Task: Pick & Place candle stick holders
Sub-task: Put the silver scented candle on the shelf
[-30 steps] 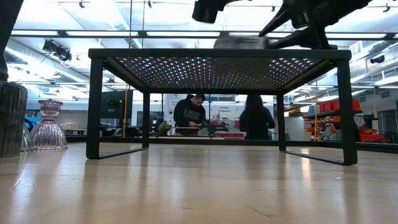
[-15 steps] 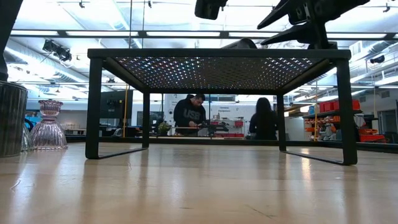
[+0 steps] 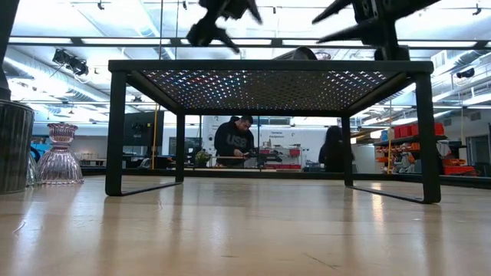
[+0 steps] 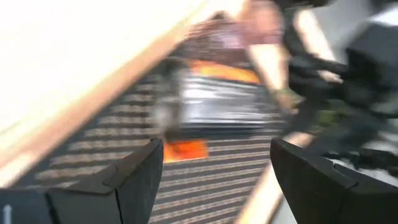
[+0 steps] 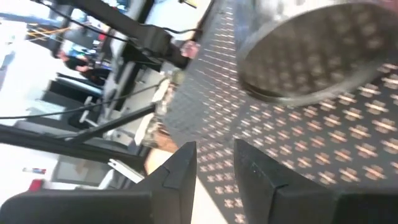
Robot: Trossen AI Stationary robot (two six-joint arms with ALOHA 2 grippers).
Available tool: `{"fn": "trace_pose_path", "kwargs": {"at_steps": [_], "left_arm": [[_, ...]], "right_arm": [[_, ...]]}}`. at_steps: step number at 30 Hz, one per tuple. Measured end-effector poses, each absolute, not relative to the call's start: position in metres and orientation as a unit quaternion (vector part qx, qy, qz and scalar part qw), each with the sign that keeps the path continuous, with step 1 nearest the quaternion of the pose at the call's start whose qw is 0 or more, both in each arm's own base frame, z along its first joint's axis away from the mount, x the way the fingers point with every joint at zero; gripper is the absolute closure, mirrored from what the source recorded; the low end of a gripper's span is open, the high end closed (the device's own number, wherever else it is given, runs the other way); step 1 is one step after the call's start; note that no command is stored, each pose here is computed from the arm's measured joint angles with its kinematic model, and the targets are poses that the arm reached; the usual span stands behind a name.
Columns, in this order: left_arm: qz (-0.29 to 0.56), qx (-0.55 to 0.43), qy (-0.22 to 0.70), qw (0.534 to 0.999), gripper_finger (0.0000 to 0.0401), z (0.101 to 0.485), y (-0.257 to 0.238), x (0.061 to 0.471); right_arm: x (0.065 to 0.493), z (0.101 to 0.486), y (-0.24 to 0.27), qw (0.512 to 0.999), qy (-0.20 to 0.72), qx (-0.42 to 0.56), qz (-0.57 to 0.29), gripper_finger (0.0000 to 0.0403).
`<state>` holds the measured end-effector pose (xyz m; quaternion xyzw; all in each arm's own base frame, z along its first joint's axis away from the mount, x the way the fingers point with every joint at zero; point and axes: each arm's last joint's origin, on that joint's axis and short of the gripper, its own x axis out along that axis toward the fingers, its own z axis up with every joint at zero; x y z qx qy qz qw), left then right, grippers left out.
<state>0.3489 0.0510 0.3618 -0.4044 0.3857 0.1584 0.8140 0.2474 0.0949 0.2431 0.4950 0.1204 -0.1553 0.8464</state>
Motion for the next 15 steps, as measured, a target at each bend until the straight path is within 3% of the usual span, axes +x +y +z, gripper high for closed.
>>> {"fn": "trace_pose_path", "kwargs": {"at_steps": [15], "left_arm": [[0.141,-0.399,0.39,0.818,0.0106,0.342,0.082,0.365]], "right_arm": [[0.252,0.248,0.087,0.846,0.085,0.499,-0.168,0.0298]]}}
